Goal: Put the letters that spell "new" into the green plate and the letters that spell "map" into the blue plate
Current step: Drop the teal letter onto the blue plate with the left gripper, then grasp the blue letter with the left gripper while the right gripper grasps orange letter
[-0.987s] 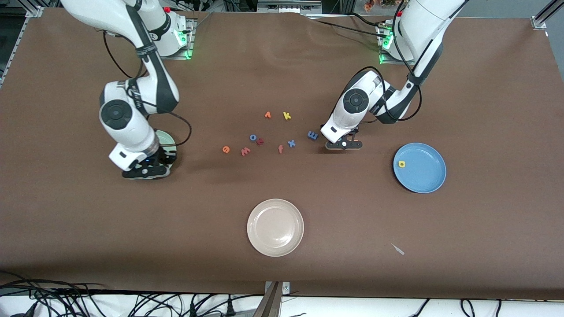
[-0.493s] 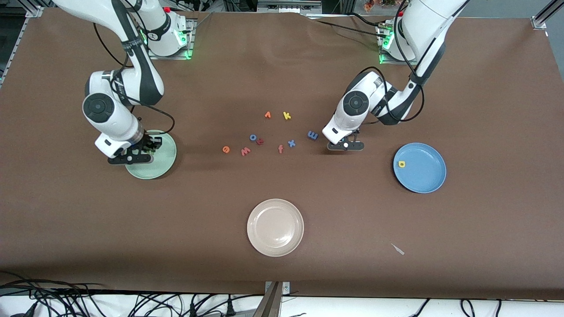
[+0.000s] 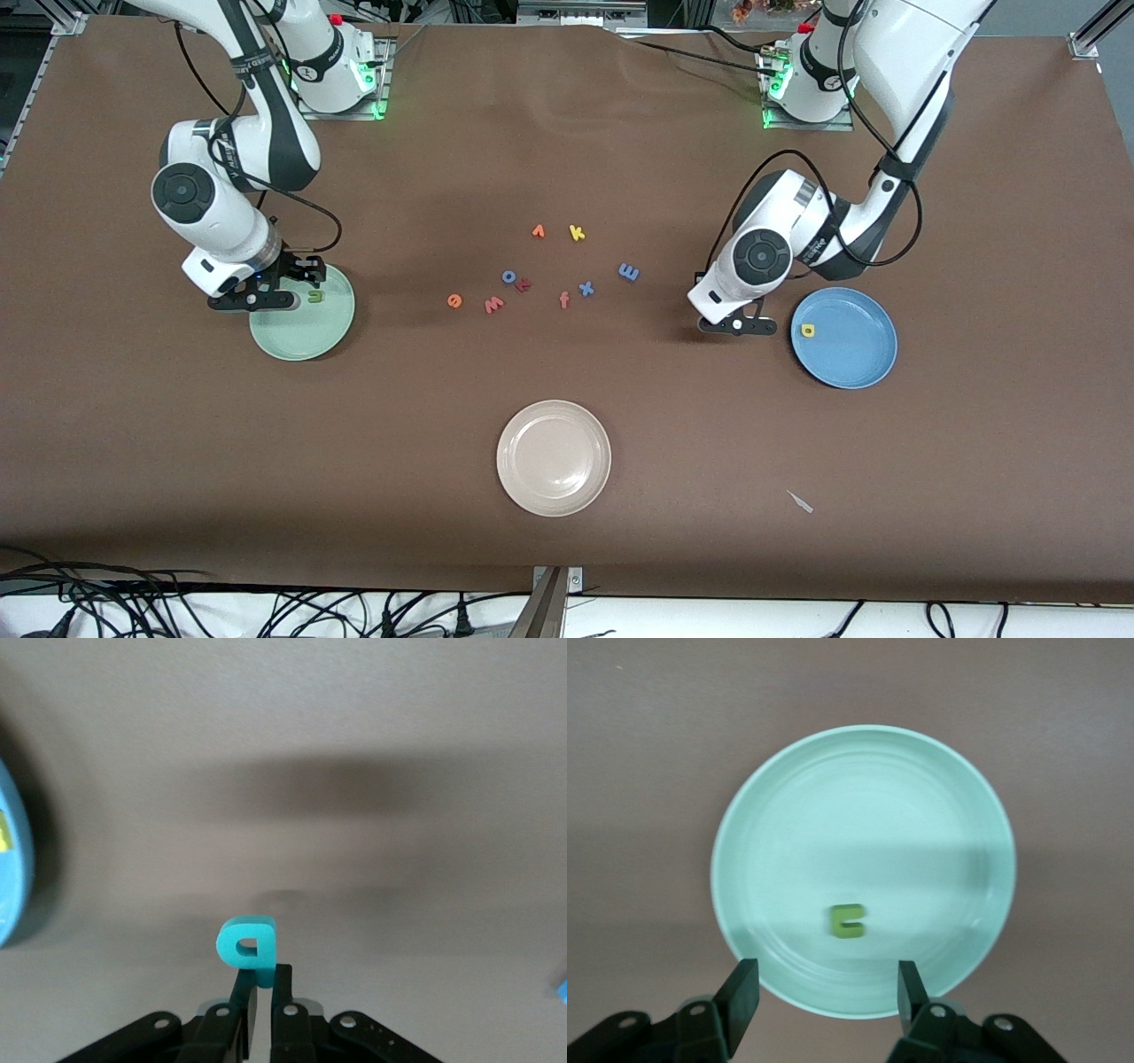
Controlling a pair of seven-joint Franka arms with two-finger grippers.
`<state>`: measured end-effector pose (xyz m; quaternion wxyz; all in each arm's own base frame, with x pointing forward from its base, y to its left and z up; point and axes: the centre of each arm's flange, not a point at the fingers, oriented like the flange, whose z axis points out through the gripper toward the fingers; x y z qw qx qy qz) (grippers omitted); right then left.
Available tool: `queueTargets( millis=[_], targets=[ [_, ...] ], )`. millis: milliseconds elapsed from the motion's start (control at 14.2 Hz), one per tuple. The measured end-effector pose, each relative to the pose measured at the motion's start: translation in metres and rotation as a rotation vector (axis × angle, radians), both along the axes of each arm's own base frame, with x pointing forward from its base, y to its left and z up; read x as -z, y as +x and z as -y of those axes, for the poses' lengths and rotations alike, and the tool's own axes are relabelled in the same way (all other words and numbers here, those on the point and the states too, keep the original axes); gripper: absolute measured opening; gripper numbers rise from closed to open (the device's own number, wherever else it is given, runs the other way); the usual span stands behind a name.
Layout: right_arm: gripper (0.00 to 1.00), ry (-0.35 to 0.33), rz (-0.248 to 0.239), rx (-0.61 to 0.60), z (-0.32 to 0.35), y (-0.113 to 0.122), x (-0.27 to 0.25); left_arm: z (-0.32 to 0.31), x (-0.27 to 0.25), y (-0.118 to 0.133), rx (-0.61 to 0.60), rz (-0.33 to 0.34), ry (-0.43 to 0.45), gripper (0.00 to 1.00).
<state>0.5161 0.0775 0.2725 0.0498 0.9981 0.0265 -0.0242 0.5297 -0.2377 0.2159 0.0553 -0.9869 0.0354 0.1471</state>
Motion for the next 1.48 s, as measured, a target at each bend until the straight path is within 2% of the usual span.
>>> queueTargets(
  millis=[141, 352, 493, 564, 705, 846, 987, 1128, 1339, 1480],
  targets=[
    [0.77, 0.011, 0.024, 0.042, -0.039, -0.006, 0.003, -0.032, -0.011, 0.017, 0.053, -0.052, -0.008, 0.11],
    [0.81, 0.043, 0.074, 0.110, -0.106, -0.020, 0.014, -0.115, -0.031, 0.053, 0.147, -0.096, -0.073, 0.11],
    [0.82, 0.064, 0.093, 0.149, -0.142, -0.032, 0.025, -0.171, -0.025, 0.063, 0.222, -0.108, -0.100, 0.11],
    [0.82, 0.073, 0.105, 0.173, -0.157, -0.037, 0.030, -0.191, -0.015, 0.065, 0.267, -0.118, -0.085, 0.11],
    [0.82, 0.092, 0.130, 0.217, -0.180, -0.045, 0.043, -0.200, 0.009, 0.067, 0.319, -0.137, -0.058, 0.13],
    [0.82, 0.102, 0.143, 0.255, -0.201, -0.047, 0.054, -0.191, 0.013, 0.072, 0.336, -0.131, -0.063, 0.27],
    [0.82, 0.104, 0.147, 0.270, -0.211, -0.041, 0.062, -0.180, -0.006, 0.085, 0.306, -0.109, -0.071, 0.47],
    [0.82, 0.108, 0.156, 0.278, -0.214, -0.033, 0.071, -0.156, -0.022, 0.091, 0.204, -0.079, -0.099, 0.67],
    [0.81, 0.114, 0.167, 0.281, -0.216, -0.028, 0.086, -0.086, -0.037, 0.080, 0.033, -0.044, -0.100, 0.96],
    [0.81, 0.116, 0.170, 0.292, -0.218, -0.027, 0.091, -0.040, -0.040, 0.065, -0.047, -0.020, -0.096, 1.00]
  ],
)
